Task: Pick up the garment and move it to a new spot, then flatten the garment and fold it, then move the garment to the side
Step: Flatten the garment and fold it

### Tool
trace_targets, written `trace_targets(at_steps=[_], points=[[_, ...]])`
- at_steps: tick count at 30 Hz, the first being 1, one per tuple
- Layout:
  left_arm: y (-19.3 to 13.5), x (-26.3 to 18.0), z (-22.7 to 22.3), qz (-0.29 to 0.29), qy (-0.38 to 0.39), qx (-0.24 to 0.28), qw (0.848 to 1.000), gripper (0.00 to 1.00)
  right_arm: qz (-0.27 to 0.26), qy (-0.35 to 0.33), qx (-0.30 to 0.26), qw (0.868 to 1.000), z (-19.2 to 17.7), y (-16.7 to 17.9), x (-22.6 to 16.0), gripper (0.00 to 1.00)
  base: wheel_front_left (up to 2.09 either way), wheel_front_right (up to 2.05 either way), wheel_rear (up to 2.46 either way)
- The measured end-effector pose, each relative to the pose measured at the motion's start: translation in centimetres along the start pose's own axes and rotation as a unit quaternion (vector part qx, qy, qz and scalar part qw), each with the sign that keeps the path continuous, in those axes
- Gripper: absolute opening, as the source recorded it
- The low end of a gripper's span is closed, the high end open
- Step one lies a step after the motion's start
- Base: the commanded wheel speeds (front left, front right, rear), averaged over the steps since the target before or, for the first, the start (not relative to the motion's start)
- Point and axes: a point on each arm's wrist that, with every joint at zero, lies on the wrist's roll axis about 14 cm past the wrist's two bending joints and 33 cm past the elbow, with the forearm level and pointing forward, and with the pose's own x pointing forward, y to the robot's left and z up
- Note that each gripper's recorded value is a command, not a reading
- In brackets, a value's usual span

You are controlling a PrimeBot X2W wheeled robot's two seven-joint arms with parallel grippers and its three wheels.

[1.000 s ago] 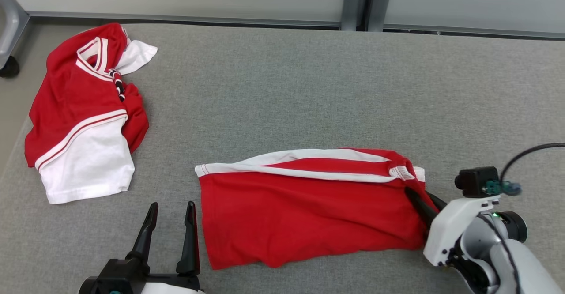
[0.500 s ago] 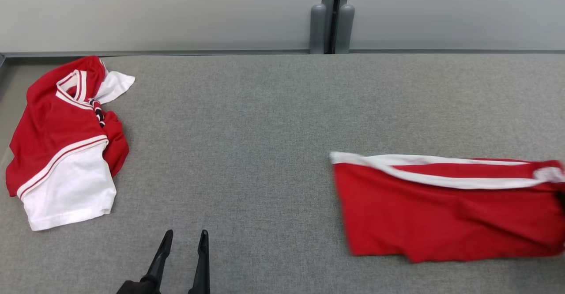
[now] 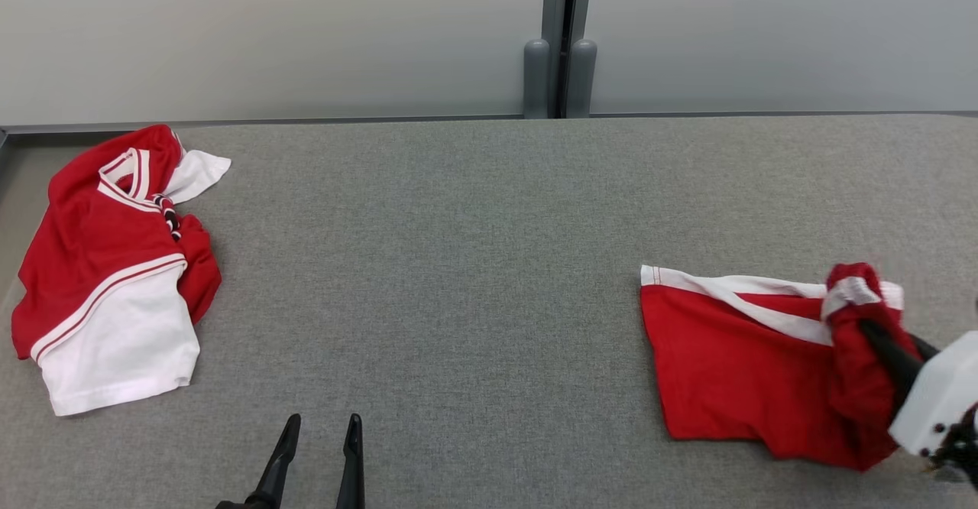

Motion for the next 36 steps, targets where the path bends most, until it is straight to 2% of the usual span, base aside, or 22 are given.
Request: trace_targets(at_steps=[5,10,17,27,29,30,31,32,36], points=[[-0.1,-0.1,-0.1,0.0,0.001,0.0,1.0,1.0,0.071,0.018,0.008,0.997,-2.3,7.1,1.7,0.0,0.0,0.0,0.0],[-0.1,-0.2,-0.5,0.002,0.008,-0.002,1.0,1.0,0.089,0.017,0.009,0.996,-2.9,10.4,4.3,0.0,0.0,0.0,0.0],[0.7,-0.5,-0.8,0.019,0.013,-0.003,1.0,1.0,0.096,0.032,-0.001,0.995,-4.4,12.4,7.0,0.0,0.0,0.0,0.0],[0.9,-1.0,-1.4,0.028,0.022,-0.011,0.999,1.0,0.109,0.033,-0.01,0.993,-5.0,14.0,8.6,0.0,0.0,0.0,0.0],[0.9,-1.0,-1.3,0.028,0.02,-0.012,0.999,1.0,0.113,0.031,-0.011,0.993,-5.0,14.4,8.8,0.11,0.0,0.0,0.0],[0.9,-1.0,-1.3,0.028,0.02,-0.013,0.999,1.0,0.12,0.031,-0.01,0.992,-5.0,14.8,8.8,0.24,0.0,0.0,0.0],[0.9,-1.0,-1.3,0.028,0.02,-0.013,0.999,1.0,0.128,0.029,-0.008,0.991,-5.0,15.4,8.8,0.44,0.0,0.0,0.0],[0.8,-1.0,-1.3,0.027,0.02,-0.013,0.999,1.0,0.134,0.024,-0.006,0.991,-4.9,15.8,8.7,1.0,0.0,0.0,0.0],[0.9,-1.3,-1.3,0.027,0.019,-0.012,0.999,1.0,0.151,-0.002,-0.004,0.988,-4.2,17.0,8.2,1.0,0.0,0.0,0.0]])
